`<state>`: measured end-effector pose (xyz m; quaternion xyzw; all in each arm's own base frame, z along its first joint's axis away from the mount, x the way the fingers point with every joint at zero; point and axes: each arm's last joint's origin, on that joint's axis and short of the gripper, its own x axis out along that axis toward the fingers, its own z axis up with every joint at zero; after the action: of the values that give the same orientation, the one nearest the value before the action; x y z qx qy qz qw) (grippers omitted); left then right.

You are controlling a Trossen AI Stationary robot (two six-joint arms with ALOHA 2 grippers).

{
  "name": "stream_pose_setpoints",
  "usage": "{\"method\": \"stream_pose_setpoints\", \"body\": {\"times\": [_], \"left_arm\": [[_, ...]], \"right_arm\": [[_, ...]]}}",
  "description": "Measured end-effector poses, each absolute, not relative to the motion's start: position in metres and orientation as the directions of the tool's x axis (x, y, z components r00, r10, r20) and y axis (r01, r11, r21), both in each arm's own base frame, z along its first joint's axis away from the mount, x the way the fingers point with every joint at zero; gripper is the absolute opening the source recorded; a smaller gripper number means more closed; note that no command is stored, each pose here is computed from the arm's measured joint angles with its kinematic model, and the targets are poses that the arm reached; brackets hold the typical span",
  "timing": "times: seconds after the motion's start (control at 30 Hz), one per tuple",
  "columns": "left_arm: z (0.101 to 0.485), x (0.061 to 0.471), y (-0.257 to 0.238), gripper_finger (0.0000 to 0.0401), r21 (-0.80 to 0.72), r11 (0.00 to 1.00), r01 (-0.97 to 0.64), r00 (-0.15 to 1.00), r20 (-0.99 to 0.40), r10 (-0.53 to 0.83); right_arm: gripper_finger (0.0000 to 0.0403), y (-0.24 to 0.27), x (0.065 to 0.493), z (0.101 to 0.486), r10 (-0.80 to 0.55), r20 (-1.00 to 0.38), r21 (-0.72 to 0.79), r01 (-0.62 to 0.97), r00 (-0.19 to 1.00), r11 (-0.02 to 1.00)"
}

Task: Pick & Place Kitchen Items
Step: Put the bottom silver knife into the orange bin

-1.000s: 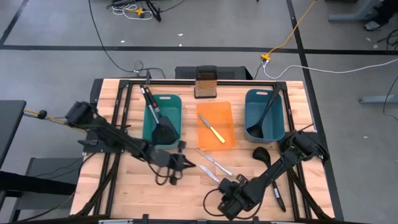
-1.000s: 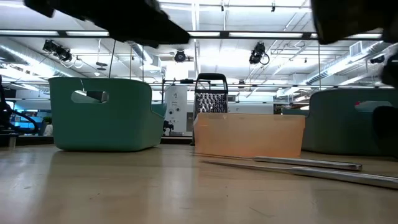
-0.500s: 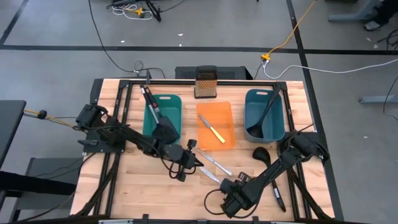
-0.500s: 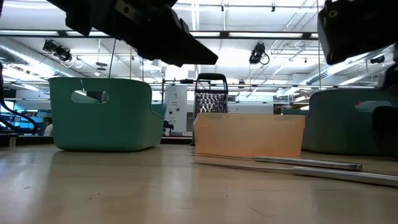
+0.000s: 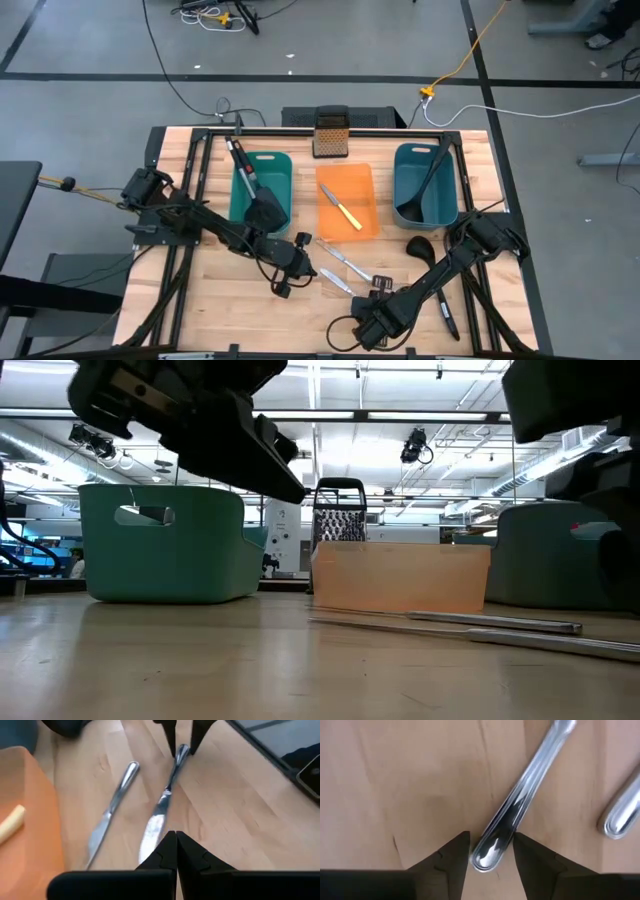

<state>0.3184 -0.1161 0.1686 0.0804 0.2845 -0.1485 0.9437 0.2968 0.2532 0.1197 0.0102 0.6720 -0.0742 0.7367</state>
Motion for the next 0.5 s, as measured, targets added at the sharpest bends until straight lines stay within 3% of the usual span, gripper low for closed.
{"method": "stream_pose_setpoints", "body": {"times": [0.23,0.5], "left_arm": [[0.163,0.317,-0.125,0.0002,0.05,0.936,0.349,0.781,-0.568,-0.26],[0.136,0.322,-0.143,0.0002,0.028,0.928,0.371,0.758,-0.586,-0.285]], "right_arm": [[0.0117,0.261,0.291,0.12,-0.135,-0.982,-0.144,-0.063,0.132,0.988],[0.0088,0.263,0.289,0.119,-0.157,-0.974,-0.17,-0.065,0.161,0.983]]}}
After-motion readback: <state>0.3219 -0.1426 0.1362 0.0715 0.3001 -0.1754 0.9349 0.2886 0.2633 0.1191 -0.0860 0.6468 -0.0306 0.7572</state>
